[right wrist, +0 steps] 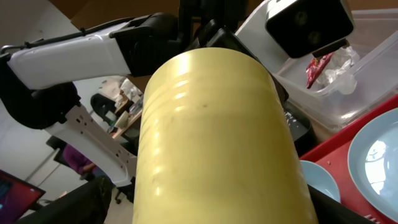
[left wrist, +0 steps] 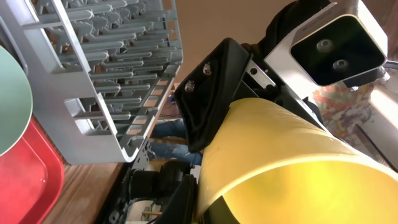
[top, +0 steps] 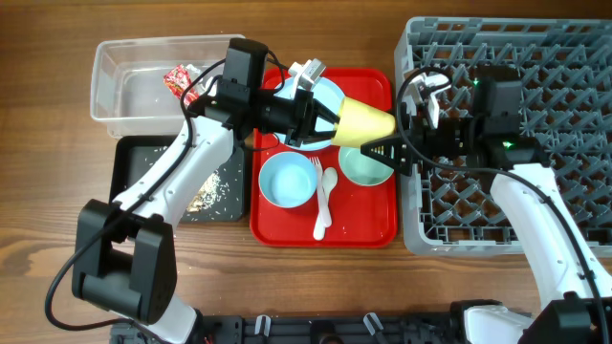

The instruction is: Sort waste into correct bins and load items into the dishwasher rack

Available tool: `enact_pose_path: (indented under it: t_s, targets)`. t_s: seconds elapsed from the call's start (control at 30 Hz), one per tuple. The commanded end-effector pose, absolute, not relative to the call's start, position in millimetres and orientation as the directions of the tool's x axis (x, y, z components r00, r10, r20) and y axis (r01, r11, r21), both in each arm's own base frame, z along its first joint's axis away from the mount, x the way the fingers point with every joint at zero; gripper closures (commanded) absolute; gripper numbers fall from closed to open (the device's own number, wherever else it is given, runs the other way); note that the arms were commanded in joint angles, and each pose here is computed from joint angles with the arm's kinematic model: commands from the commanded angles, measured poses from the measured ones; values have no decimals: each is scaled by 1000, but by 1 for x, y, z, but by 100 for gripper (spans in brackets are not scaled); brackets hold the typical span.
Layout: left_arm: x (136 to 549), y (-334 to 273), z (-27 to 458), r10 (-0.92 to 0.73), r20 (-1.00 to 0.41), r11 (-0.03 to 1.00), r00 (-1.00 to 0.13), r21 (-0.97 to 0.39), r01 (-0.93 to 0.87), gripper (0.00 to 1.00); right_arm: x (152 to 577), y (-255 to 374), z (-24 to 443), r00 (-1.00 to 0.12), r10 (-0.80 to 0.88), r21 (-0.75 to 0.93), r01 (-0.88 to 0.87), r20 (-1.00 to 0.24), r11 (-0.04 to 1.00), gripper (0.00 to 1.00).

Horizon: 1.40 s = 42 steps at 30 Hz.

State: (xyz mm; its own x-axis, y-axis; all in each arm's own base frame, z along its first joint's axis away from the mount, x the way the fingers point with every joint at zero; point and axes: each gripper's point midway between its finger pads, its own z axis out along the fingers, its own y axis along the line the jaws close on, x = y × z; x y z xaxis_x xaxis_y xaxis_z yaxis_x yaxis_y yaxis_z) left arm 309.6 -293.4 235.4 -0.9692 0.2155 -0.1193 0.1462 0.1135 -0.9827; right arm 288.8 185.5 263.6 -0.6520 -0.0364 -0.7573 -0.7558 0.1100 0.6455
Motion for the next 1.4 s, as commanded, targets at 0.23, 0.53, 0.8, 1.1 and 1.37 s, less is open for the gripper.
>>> enact_pose_path:
  t_s: [0.23, 0.53, 0.8, 1.1, 1.37]
  targets:
    - [307, -297, 237, 233, -110, 102, -966, -985, 137, 96, 297, 187, 271, -662, -23, 656, -746, -749, 116, 20]
    - [307, -297, 237, 233, -111, 102, -966, -985, 138, 96, 297, 187, 271, -670, -22, 663, -739, -742, 116, 40]
    - [311, -297, 233, 215, -134, 122, -967, -979, 163, 70, 302, 186, 266, -678, -17, 668, -727, -735, 160, 57]
    - [353, -260, 160, 27, -223, 535, -975, -820, 202, 55, 340, 159, 212, -758, 23, 640, -532, -651, 555, 71]
    - [364, -137, 142, -137, -272, 855, -952, -518, 25, 52, 350, 52, 227, -813, 153, 419, -120, -562, 900, 82]
